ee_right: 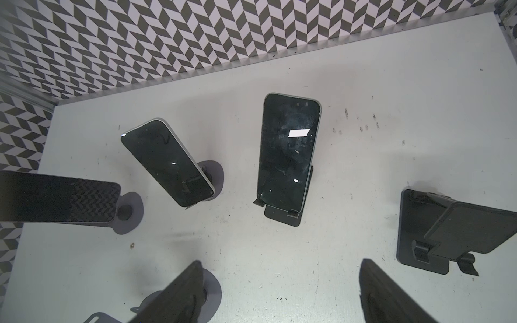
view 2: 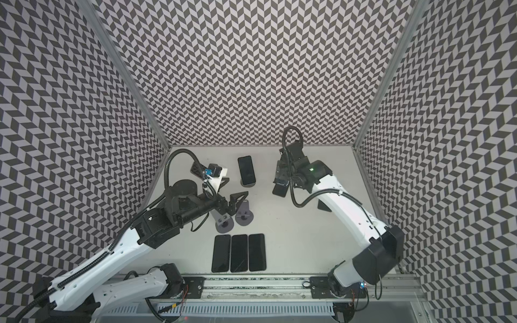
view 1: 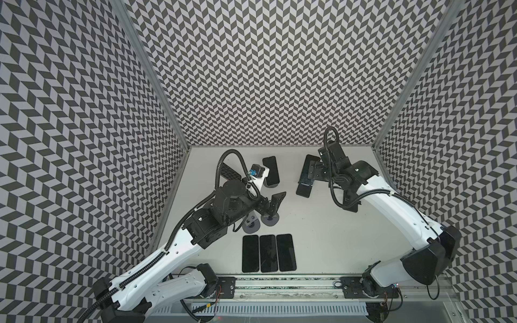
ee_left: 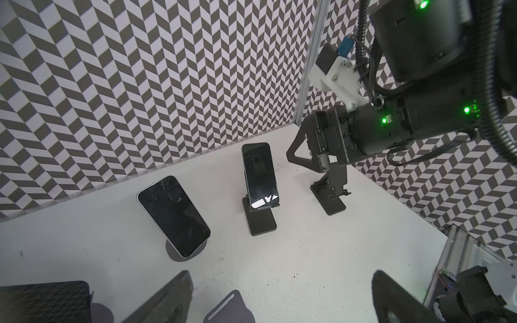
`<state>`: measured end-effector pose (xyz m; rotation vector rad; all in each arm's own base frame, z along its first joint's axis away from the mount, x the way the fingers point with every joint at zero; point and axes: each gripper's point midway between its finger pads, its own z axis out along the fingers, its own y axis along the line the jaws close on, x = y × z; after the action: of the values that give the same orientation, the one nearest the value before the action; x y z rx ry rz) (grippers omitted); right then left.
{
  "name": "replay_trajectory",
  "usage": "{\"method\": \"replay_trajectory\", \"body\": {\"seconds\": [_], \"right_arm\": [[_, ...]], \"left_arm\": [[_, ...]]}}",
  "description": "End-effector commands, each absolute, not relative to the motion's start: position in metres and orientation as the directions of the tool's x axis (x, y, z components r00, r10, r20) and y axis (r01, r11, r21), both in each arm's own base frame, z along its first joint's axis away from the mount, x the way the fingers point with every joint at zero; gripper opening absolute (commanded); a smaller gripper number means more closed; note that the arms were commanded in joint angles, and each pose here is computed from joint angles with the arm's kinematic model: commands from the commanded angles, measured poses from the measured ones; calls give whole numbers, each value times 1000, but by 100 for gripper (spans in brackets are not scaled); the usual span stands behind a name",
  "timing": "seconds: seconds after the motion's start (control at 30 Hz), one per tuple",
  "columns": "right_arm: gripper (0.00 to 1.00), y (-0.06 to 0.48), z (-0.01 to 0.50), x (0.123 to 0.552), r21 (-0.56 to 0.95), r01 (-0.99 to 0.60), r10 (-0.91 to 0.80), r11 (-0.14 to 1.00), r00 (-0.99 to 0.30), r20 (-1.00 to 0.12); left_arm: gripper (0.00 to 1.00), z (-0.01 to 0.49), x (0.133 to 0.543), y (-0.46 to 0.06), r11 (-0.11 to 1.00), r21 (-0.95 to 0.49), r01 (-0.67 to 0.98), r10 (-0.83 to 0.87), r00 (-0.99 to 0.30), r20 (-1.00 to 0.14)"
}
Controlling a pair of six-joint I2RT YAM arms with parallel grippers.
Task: Remove the phone from the phone stand
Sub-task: Move the phone stand to the middle-right of the table, then remove the phone from the phone stand.
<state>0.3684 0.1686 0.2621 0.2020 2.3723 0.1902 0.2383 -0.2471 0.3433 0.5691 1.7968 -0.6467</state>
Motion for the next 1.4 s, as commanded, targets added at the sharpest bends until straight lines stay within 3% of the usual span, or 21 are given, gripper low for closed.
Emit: {"method": "replay_trajectory", "body": {"seconds": [0.0, 0.37, 0.53, 0.7, 1.03, 1.37], "right_arm": [[85, 171, 271, 385, 212, 125, 240, 969, -667, -705], [86, 171, 298, 422, 149, 112, 186, 983, -532, -826], [86, 171, 287, 424, 128, 119, 173, 985, -551, -816], [86, 179, 273, 426, 137, 105, 173, 985, -579, -796], [86, 195, 266, 442, 177, 122, 214, 977, -624, -751], [89, 200, 245, 463, 146, 195, 240, 970, -667, -705]], "left_arm": [[100, 353, 253, -241, 776, -153, 611, 12, -257, -966], [100, 351, 301, -264, 822, -208, 530, -69, -270, -960], [100, 358, 316, -264, 858, -203, 473, -70, -283, -956], [100, 363, 321, -267, 856, -110, 505, -4, -207, -978], [100, 342, 328, -296, 702, 151, 696, 253, -46, -966], [100, 338, 318, -281, 611, 173, 773, 250, 19, -968]]}}
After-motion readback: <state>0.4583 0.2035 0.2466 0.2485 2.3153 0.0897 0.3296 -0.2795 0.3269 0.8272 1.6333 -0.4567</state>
